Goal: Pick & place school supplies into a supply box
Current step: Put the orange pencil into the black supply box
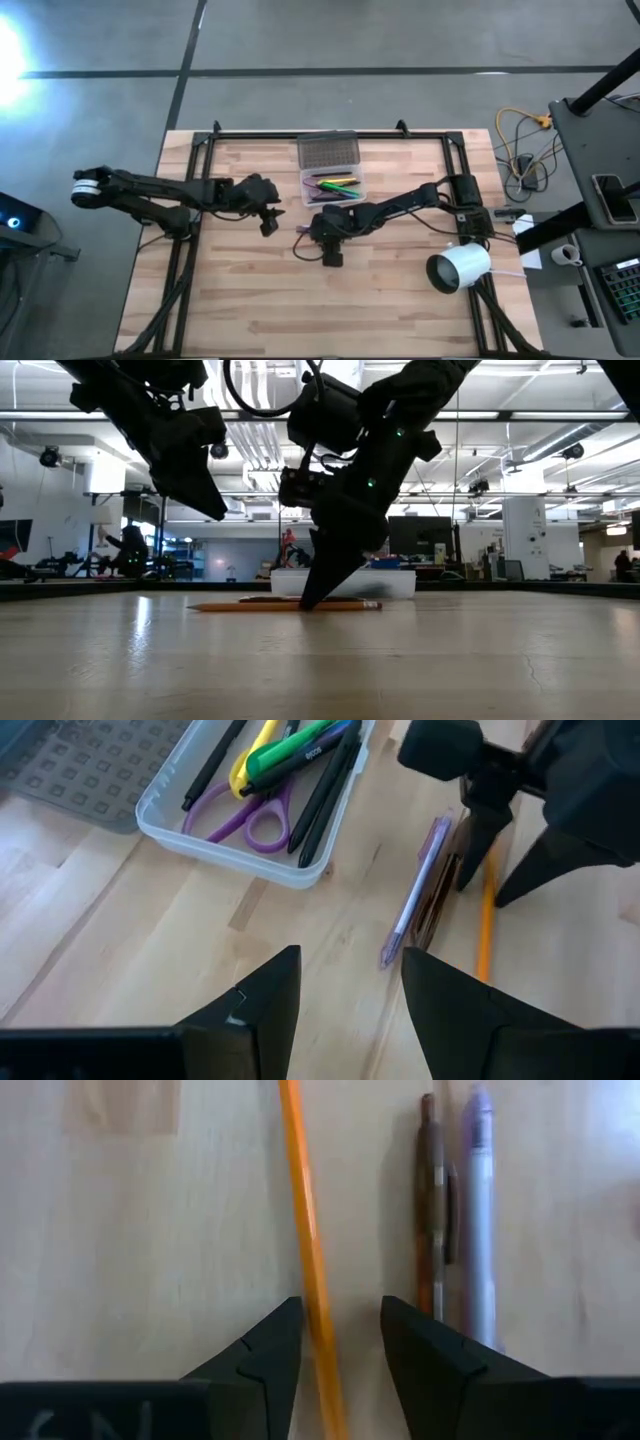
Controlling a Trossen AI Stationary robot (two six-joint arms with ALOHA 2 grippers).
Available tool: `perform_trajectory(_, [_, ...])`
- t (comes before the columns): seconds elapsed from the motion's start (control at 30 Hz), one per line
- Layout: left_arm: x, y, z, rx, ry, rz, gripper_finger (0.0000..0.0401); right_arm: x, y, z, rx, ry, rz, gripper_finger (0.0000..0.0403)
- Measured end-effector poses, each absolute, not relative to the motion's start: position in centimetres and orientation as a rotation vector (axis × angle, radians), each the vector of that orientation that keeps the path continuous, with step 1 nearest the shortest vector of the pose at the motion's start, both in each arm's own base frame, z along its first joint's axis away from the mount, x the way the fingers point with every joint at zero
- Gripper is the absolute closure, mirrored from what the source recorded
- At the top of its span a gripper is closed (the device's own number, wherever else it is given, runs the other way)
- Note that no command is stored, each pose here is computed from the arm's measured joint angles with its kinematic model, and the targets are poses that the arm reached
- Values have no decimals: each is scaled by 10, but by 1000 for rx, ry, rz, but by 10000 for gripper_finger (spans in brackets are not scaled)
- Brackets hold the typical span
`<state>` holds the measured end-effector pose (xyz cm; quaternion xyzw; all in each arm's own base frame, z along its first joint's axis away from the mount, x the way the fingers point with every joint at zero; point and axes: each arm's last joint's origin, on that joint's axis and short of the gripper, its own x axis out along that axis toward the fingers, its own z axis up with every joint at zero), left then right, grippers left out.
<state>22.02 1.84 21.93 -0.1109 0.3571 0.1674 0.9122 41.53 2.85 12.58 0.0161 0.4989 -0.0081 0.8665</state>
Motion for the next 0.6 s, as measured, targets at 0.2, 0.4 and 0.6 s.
perform_trajectory(0.2, [220,18,219,-228,737,345,242,413,28,125,17,1067,-13,279])
perform_trajectory(0.4, [220,18,219,-228,737,344,242,407,27,120,-39,1113,-10,308])
perform_trajectory(0.6, [220,18,219,-228,737,345,242,405,25,119,-58,1128,-16,352])
